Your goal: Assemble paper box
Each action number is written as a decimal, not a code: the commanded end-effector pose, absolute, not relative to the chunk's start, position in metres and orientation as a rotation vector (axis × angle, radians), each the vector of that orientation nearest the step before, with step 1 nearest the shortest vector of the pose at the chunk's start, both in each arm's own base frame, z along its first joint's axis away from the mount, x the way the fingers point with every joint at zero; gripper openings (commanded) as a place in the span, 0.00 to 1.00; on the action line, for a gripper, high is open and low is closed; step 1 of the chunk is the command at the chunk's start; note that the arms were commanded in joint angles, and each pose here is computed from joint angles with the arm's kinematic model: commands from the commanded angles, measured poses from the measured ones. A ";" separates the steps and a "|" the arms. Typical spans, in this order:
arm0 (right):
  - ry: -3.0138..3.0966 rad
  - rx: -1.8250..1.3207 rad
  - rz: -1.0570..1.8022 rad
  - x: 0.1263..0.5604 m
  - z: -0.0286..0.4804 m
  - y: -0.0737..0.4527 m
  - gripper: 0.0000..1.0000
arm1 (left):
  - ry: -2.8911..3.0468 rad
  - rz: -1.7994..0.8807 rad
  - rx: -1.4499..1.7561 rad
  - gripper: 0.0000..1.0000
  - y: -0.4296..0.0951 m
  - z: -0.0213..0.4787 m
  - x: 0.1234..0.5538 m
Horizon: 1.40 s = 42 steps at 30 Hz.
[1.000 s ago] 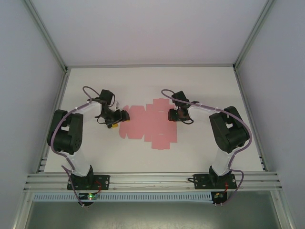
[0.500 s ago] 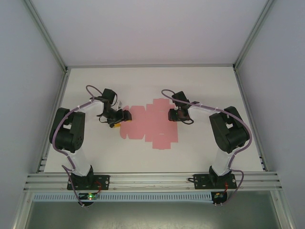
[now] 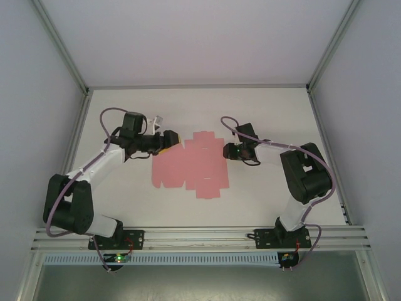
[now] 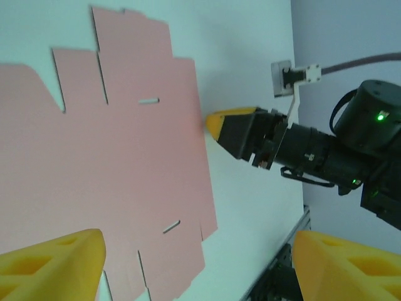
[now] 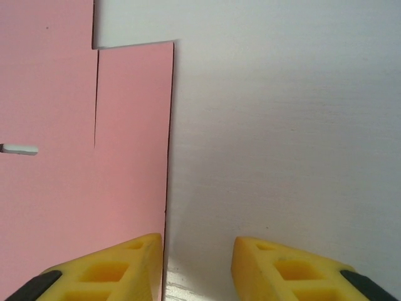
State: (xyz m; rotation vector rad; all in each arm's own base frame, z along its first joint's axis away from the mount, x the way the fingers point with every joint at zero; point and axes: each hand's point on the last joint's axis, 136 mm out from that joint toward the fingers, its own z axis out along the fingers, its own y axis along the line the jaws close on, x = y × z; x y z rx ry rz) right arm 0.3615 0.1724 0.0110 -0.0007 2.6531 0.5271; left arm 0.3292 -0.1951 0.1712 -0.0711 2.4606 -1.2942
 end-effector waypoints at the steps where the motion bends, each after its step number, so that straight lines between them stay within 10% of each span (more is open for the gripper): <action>1: 2.885 -0.084 0.685 0.300 -0.040 0.198 0.38 | 2.694 -1.020 -0.236 0.77 -0.164 0.124 0.307; 14: 2.950 -0.174 0.493 0.300 -0.040 0.204 0.35 | 2.971 -0.585 -0.553 0.77 -0.114 0.041 0.245; 42: 2.958 -0.291 0.881 0.269 -0.053 0.255 0.31 | 2.668 -1.312 -0.133 0.76 -0.225 0.066 0.290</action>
